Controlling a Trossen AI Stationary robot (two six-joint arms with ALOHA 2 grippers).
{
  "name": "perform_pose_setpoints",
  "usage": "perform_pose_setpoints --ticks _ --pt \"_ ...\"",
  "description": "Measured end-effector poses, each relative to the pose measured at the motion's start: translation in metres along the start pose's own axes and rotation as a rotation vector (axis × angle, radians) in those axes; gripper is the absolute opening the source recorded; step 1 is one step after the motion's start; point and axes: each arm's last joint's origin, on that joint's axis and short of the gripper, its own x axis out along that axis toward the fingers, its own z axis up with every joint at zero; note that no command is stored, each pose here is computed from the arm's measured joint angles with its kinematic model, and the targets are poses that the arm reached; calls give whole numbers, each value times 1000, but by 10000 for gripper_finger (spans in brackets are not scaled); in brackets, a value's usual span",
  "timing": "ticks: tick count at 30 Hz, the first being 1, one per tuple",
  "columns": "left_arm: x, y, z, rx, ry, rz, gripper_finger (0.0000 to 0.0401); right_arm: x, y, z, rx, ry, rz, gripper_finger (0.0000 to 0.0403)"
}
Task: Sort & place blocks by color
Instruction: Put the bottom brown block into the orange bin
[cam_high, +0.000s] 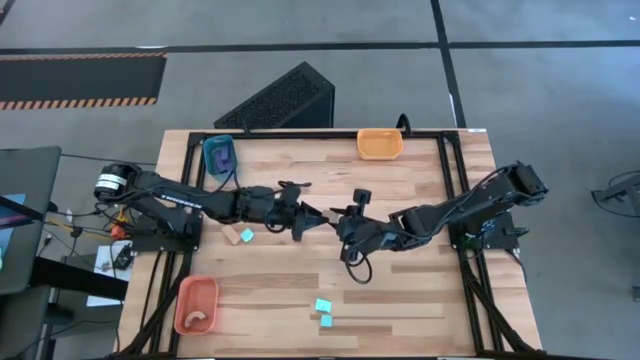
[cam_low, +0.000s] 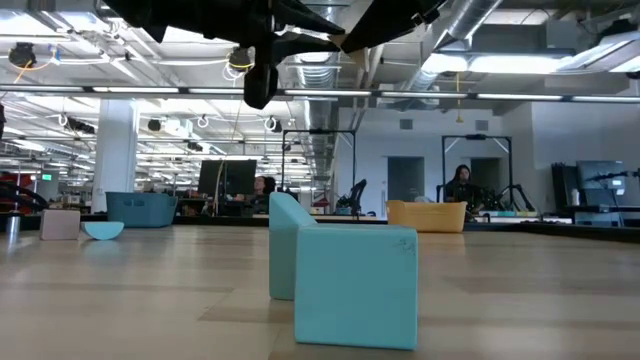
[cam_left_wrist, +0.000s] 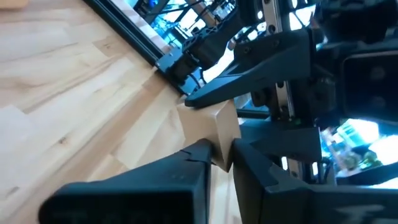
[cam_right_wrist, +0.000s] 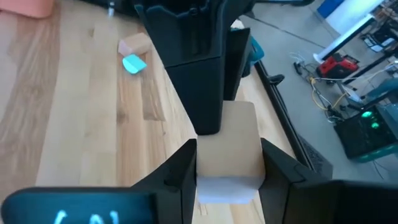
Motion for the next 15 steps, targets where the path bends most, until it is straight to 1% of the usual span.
perform_pose_setpoints --ticks 3,6,9,11,13,15 --pt "0 -2 0 -45 -13 -9 62 -4 4 2 5 -18 -8 133" --pt "0 -8 -1 -68 -25 -46 111 -9 10 7 22 -58 12 133" --pt "0 -15 0 -57 -43 -106 162 -15 16 12 45 -104 26 133" --pt "0 -18 -1 -45 -50 -125 190 -18 18 16 44 -134 30 133" --pt "-1 -19 0 -48 -53 -135 209 -21 20 19 33 -166 24 133" --pt "-1 -20 0 -71 -54 -139 218 -22 20 21 31 -185 4 133"
